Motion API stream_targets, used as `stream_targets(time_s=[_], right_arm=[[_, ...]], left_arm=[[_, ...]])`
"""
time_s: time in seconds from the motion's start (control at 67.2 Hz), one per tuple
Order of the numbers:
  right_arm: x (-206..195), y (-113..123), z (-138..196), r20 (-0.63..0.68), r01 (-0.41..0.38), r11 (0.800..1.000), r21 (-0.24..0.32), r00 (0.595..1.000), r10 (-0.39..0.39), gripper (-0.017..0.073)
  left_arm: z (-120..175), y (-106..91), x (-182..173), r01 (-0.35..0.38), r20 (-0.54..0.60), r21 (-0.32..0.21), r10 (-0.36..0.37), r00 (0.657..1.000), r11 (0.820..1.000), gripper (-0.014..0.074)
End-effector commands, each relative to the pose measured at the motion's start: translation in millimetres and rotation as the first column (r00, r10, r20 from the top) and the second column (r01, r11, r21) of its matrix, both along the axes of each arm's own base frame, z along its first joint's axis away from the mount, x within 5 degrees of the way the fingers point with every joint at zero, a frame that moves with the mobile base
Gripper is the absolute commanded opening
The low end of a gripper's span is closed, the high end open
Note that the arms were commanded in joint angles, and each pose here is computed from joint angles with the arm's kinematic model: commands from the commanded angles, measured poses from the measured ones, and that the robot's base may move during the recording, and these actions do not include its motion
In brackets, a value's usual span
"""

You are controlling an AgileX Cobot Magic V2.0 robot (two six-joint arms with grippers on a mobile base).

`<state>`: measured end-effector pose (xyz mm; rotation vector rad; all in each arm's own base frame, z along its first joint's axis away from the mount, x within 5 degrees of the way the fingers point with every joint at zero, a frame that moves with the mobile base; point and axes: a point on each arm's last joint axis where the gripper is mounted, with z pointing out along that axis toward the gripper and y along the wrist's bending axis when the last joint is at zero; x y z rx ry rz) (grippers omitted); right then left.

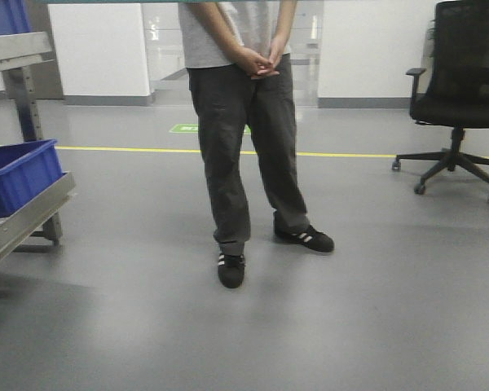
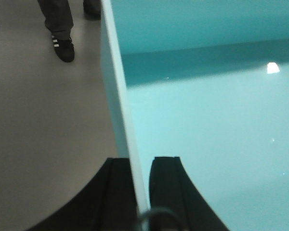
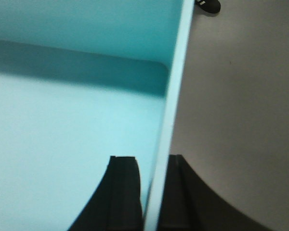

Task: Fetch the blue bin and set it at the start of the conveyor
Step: 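Carry the bin in both grippers while driving across the floor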

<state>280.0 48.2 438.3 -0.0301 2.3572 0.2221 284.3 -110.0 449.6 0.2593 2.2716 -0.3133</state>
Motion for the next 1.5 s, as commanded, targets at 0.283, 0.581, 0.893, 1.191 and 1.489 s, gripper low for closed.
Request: stream_targets(time_s=[0.283, 0.581, 0.893, 1.191, 1.489], right_arm=[[-1.8, -6.8, 6.0, 0.042, 0.011, 0.998, -0.055, 0.999, -0.009, -0.0143], [-1.8, -6.8, 6.0, 0.042, 0.011, 0.998, -0.055, 0.999, -0.009, -0.0143], [-1.8, -6.8, 6.0, 0.042, 0.011, 0.998, -0.055, 0.999, -0.009, -0.0143], [-1.8, -6.8, 6.0, 0.042, 0.011, 0.998, -0.055, 0.999, -0.009, -0.0143], [-1.8, -6.8, 6.0, 0.042, 0.011, 0.998, -0.055, 0.999, -0.009, -0.0143]], left_arm=[[11.3, 5.1, -4.3, -0.006, 0.066, 0.025, 0.004, 0.998, 1.0, -0.0111], [11.3, 5.1, -4.3, -0.006, 0.066, 0.025, 0.004, 0.998, 1.0, -0.0111], [11.3, 5.1, -4.3, -0.006, 0.066, 0.025, 0.004, 0.998, 1.0, -0.0111], [11.3, 5.1, -4.3, -0.006, 0.066, 0.025, 0.004, 0.998, 1.0, -0.0111], [11.3, 5.1, -4.3, -0.006, 0.066, 0.025, 0.004, 0.998, 1.0, -0.0111]])
